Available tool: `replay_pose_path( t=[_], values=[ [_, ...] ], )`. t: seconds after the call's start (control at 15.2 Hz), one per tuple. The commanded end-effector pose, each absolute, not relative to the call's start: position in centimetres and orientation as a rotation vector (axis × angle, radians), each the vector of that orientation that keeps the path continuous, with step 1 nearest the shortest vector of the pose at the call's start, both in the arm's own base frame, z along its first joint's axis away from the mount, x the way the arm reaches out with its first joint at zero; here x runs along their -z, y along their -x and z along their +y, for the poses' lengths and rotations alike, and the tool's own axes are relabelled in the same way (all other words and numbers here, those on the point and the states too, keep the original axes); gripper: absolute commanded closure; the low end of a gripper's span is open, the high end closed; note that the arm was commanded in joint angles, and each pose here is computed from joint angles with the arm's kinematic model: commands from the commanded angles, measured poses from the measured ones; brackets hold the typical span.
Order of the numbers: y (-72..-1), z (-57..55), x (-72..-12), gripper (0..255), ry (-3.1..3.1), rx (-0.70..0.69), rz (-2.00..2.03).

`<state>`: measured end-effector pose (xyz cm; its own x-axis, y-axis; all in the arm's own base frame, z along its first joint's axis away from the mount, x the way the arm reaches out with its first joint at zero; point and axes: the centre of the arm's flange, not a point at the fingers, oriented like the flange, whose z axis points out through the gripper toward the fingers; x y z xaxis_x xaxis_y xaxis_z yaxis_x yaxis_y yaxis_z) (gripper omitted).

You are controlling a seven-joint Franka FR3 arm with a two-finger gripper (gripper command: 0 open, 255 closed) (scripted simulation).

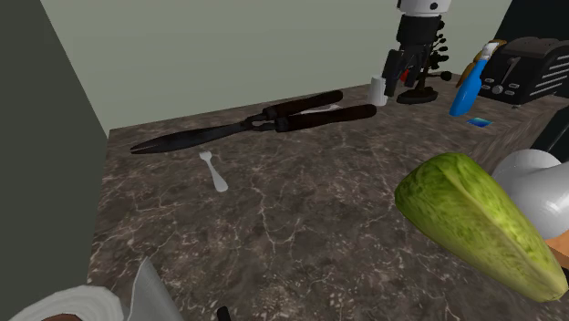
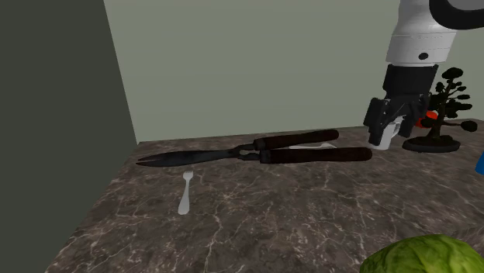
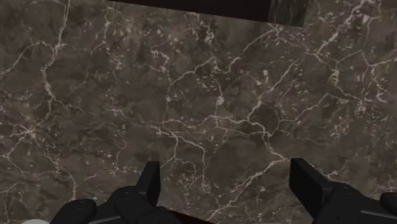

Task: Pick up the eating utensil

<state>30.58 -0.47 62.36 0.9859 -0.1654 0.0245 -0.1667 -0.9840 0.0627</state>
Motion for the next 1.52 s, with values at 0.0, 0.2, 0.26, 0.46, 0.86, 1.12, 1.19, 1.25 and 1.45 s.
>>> replay_pose_path(
  t=[0.0,0.2,0.26,0.46,0.86,1.12,1.19,1.25,1.45],
  values=[
    [-30.6,-0.5,-62.4,0,-3.066,-0.029,-0.257],
    [-32.5,2.8,-61.5,0,-3.074,-0.010,-0.270],
    [-33.2,3.9,-61.3,0,-3.077,-0.003,-0.275],
    [-35.2,7.2,-60.4,0,-3.084,0.017,-0.289],
    [-39.3,13.7,-58.8,0,-3.099,0.058,-0.317],
    [-42.0,18.0,-57.8,0,-3.108,0.085,-0.336],
    [-42.7,19.1,-57.5,0,-3.111,0.092,-0.340],
    [-43.4,20.2,-57.3,0,-3.113,0.099,-0.345],
    [-45.5,23.4,-56.5,0,-3.120,0.119,-0.359]
  ],
)
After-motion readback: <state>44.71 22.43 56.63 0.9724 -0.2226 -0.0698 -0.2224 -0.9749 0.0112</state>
